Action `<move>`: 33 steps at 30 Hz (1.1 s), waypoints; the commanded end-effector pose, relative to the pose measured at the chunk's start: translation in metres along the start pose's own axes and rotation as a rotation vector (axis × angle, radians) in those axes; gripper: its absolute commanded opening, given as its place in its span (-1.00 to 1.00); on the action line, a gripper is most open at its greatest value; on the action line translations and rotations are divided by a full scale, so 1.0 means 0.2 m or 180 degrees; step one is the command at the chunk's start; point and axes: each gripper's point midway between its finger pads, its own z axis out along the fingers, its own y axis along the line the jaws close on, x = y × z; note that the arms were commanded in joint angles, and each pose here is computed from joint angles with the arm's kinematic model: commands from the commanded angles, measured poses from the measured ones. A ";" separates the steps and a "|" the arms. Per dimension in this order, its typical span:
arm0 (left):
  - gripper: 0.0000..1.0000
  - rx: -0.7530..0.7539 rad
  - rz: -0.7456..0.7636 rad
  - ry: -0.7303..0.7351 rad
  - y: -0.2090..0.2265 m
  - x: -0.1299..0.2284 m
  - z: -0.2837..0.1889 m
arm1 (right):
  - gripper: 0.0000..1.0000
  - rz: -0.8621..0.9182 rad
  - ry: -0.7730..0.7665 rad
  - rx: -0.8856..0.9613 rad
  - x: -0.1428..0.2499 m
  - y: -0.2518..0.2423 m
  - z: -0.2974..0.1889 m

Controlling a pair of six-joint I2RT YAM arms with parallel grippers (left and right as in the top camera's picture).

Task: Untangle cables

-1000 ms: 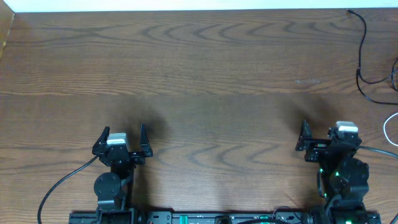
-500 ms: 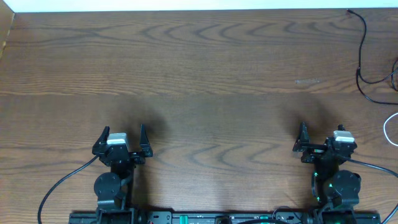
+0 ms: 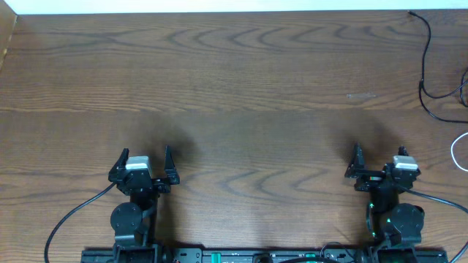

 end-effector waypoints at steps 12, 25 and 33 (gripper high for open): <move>0.96 -0.0087 0.0025 0.0143 0.02 0.08 0.01 | 0.99 -0.0072 0.0010 -0.0034 0.01 -0.01 0.00; 0.96 -0.0087 0.0025 0.0143 0.02 0.08 0.01 | 0.99 -0.0286 0.0022 -0.0089 0.01 0.01 0.00; 0.96 -0.0087 0.0026 0.0143 0.02 0.08 0.01 | 0.98 -0.0295 0.0011 -0.0087 0.01 0.01 0.00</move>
